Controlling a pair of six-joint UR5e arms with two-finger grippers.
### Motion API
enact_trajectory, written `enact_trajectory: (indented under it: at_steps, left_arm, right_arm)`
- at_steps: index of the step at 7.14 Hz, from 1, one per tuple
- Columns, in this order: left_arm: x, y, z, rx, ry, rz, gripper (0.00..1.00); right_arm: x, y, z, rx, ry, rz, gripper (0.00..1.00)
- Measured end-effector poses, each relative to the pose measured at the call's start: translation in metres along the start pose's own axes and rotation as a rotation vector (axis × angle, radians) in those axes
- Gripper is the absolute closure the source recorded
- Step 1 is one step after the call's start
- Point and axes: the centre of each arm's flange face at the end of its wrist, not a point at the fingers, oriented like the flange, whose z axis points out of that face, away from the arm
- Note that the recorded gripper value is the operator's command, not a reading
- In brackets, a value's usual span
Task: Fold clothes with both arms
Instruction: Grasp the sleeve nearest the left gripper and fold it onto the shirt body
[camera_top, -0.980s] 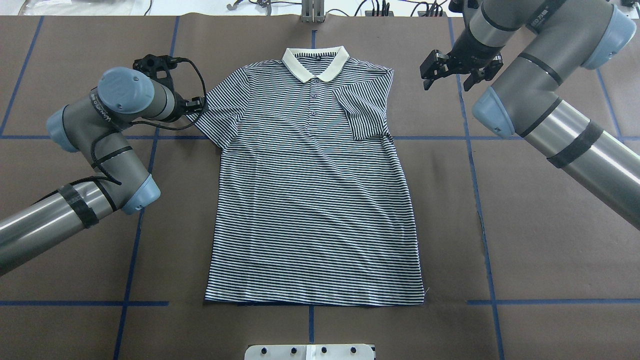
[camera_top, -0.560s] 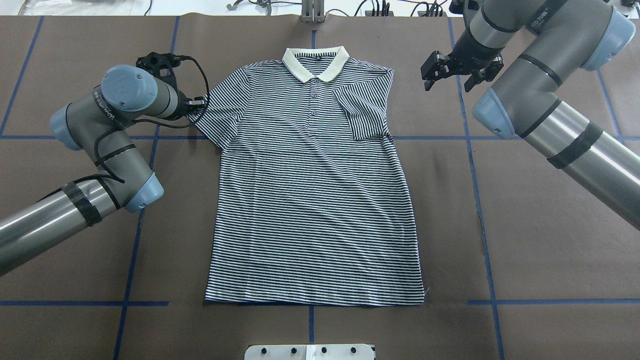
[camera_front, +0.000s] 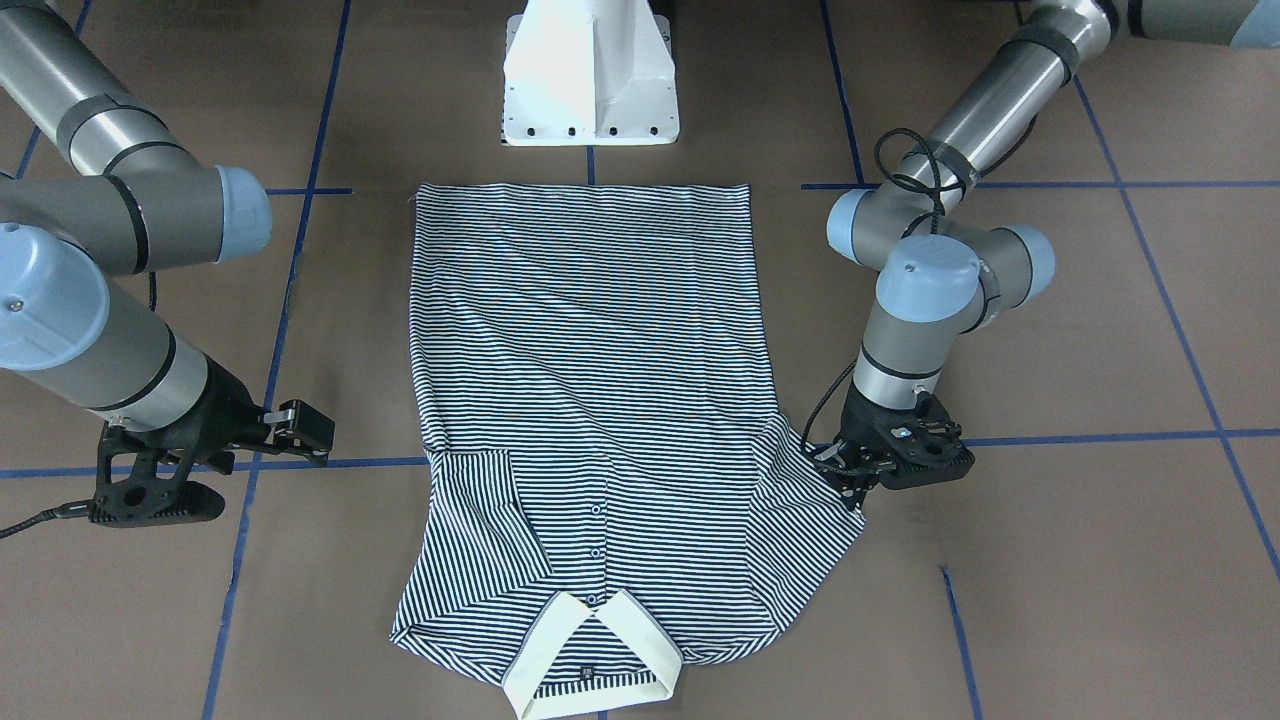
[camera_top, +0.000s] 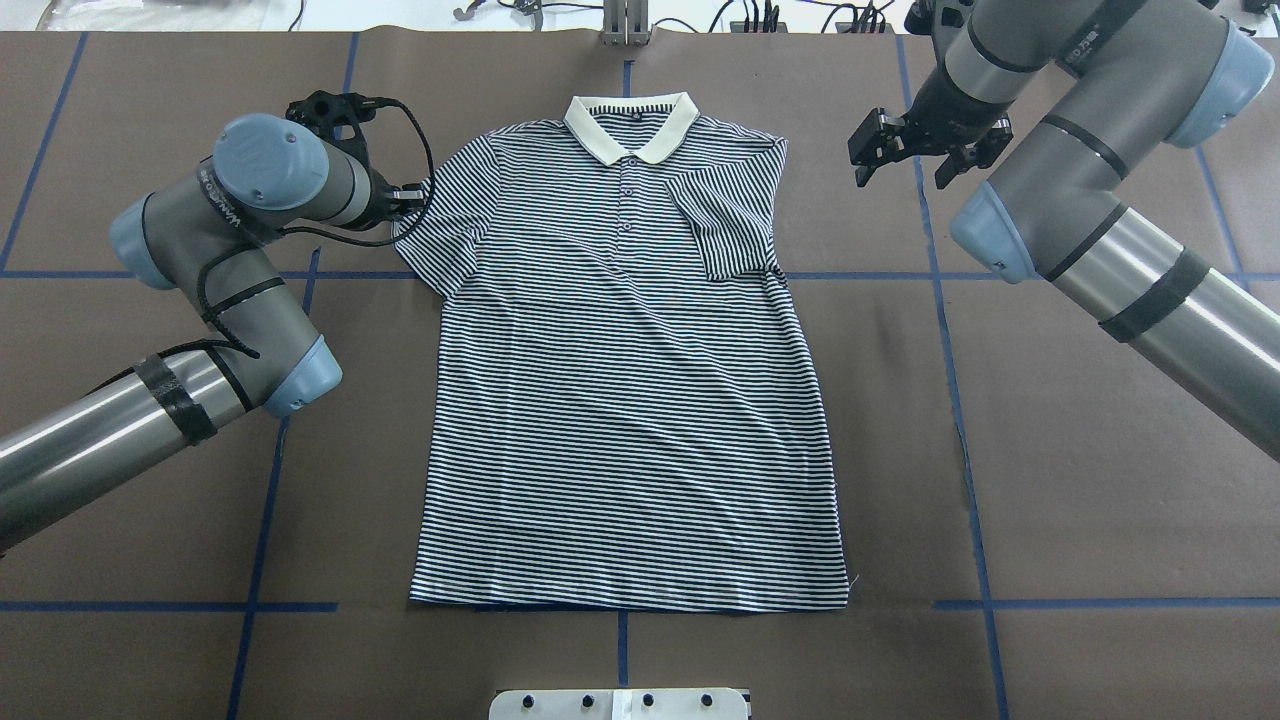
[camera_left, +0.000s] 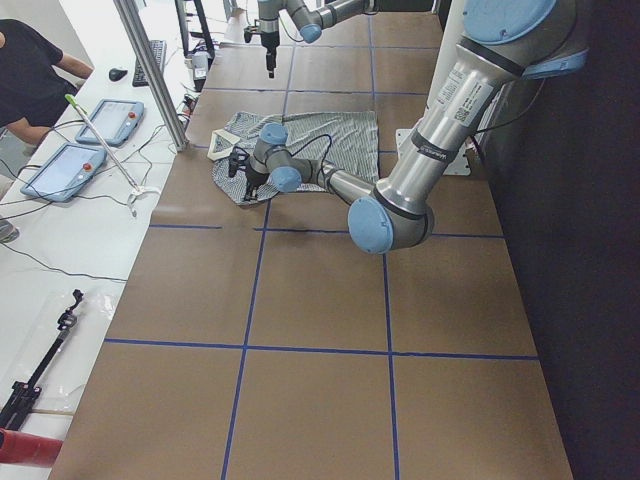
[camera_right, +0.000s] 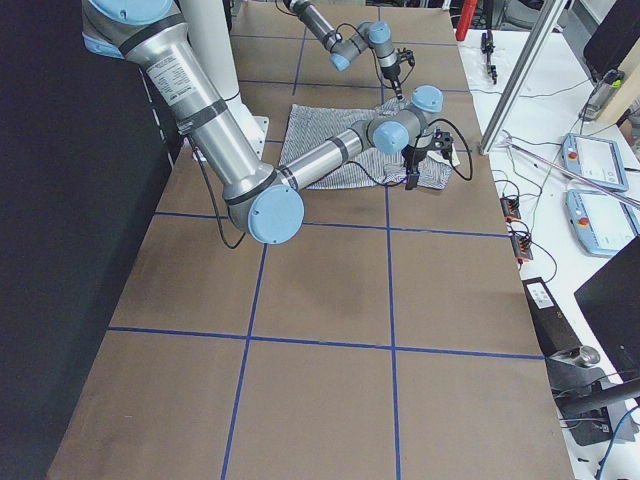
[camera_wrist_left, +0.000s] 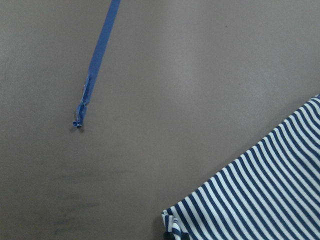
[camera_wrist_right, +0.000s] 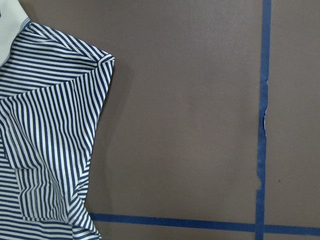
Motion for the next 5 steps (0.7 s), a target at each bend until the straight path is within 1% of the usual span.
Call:
enact_trajectory:
  at_steps: [1,3,5]
  left_arm:
    - [0.028,-0.008,-0.014,-0.004,-0.006,-0.005,1.00]
    - [0.079,-0.016,-0.035,-0.009,-0.003,-0.056,1.00]
    - [0.141,-0.009,-0.028,-0.030,0.002,-0.114,1.00]
  right_arm:
    - [0.002,0.001,0.001,-0.001,0.000,0.001,0.00]
    - [0.007,0.003,0.005,-0.005,0.003,0.003,0.00]
    - [0.010,0.005,0.007,-0.005,0.005,0.003,0.00]
